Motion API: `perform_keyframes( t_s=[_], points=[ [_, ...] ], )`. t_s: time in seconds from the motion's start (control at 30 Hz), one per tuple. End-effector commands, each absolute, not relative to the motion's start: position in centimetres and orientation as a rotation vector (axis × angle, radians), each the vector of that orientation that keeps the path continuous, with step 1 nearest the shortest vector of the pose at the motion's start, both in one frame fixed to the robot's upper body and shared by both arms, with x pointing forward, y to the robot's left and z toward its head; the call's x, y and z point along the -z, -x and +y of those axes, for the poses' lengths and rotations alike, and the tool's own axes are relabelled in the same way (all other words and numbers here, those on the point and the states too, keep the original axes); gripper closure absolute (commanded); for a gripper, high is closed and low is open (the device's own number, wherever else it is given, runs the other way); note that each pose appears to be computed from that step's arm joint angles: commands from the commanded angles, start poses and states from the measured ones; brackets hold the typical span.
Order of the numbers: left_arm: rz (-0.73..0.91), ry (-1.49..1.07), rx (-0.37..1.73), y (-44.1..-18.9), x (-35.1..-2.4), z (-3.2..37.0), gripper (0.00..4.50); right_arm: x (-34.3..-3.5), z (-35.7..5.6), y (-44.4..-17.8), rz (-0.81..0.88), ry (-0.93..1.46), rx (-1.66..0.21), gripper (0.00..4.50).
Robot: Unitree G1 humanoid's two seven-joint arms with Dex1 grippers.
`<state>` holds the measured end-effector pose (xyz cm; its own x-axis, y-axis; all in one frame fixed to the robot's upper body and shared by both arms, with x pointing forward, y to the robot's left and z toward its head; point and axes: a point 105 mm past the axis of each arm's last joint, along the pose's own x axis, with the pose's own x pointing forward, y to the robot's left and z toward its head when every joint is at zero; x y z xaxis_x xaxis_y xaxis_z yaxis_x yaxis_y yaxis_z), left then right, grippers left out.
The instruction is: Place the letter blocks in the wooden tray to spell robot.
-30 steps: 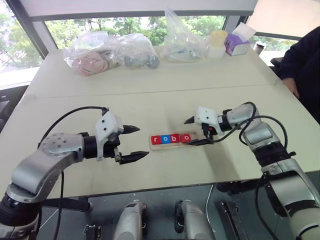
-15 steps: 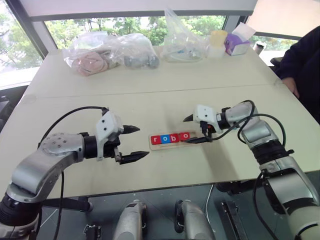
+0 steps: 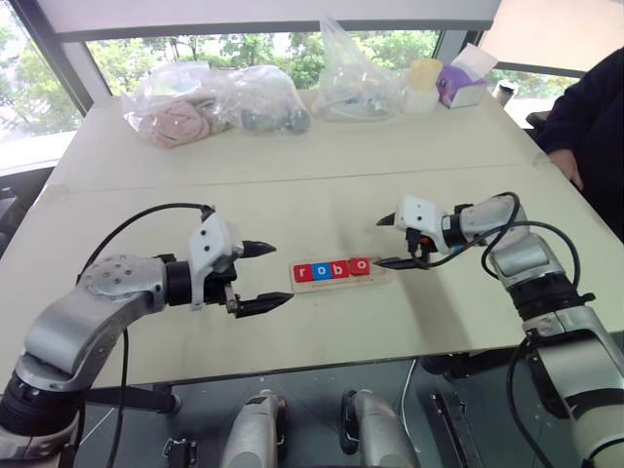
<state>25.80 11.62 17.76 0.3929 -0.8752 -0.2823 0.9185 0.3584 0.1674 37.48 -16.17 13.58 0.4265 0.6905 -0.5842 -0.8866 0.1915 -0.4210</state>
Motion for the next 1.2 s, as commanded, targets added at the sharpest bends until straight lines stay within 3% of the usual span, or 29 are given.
perform_keyframes(
  t_s=[0.03, 0.57, 0.77, 0.87, 1.0, 1.2],
  points=[
    [0.120, -0.335, 1.170, -25.6, -18.4, 11.5, 0.00, -14.4, -15.8, -37.9, 0.244, 0.825, -1.118, 0.05],
    [0.125, -0.330, 1.156, -25.4, -18.4, 11.6, 0.00, -14.4, -14.1, -38.0, 0.209, 0.832, -1.157, 0.05],
    [0.123, -0.328, 1.155, -25.4, -18.4, 11.6, 0.00, -16.2, -16.5, -38.6, 0.203, 0.875, -1.059, 0.05],
    [0.121, -0.326, 1.154, -25.5, -18.4, 11.6, 0.00, -17.8, -18.2, -39.0, 0.187, 0.831, -0.961, 0.05],
    [0.119, -0.320, 1.158, -25.5, -18.2, 11.4, 0.00, -19.6, -21.9, -40.4, 0.168, 0.662, -0.638, 0.05],
    [0.117, -0.316, 1.165, -25.6, -18.2, 11.3, 0.00, -18.4, -25.4, -39.4, 0.284, 0.398, -0.265, 0.05]
  ],
)
